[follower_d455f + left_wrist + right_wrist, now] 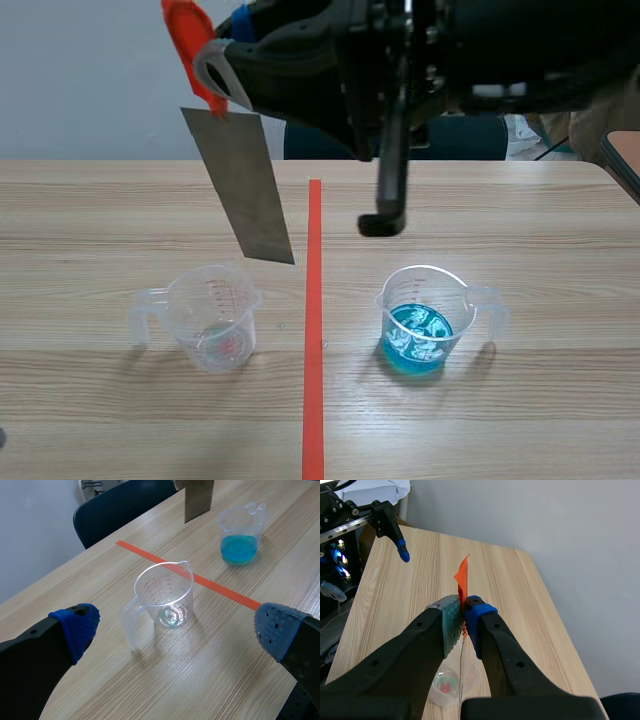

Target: Do the redox reaction experiment

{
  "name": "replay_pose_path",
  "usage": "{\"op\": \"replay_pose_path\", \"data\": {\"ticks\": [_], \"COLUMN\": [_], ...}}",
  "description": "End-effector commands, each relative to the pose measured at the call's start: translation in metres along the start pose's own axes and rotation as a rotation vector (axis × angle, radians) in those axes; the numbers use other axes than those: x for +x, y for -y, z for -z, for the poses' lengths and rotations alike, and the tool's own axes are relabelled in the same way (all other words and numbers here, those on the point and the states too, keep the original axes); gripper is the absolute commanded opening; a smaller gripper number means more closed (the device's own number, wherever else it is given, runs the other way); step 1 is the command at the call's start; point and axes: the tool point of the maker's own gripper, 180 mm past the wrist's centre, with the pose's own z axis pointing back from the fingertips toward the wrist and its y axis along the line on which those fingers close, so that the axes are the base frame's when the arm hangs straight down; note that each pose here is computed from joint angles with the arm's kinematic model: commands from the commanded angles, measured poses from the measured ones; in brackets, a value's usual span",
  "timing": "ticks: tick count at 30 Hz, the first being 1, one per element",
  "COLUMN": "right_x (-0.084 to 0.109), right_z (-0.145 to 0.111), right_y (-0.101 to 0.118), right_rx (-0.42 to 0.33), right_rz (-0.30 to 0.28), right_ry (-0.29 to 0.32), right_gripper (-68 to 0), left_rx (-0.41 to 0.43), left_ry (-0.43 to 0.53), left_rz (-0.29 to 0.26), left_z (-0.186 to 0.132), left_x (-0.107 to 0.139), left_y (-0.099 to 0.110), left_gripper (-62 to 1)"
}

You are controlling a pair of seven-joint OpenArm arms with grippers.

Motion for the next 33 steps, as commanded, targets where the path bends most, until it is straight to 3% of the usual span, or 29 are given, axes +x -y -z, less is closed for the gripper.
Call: {"op": "replay_pose_path", "data": {"ticks": [1,15,33], "right_x": [0.01,0.013,0.012], "right_z": [0.005,0.059,0.063], "right_y": [0.005,-0.002,-0.007], "right_rx": [0.007,0.091,0.107], "right_rz": [-0.019,0.059,0.062], "right_ry": [0.033,0.078,0.071], "right_gripper": [-66.9,-66.9,-66.9], "left_rx": [0.012,0.012,0.012], "left_ry": [0.022,0.022,0.022], "left_rz": [0.001,0.001,0.001], "left_z": [0.0,0.0,0.0], "left_x": [0.004,0.004,0.004], "left_y": [-0.002,-0.002,-0.002], "left_gripper": [1.4,1.4,1.4]}}
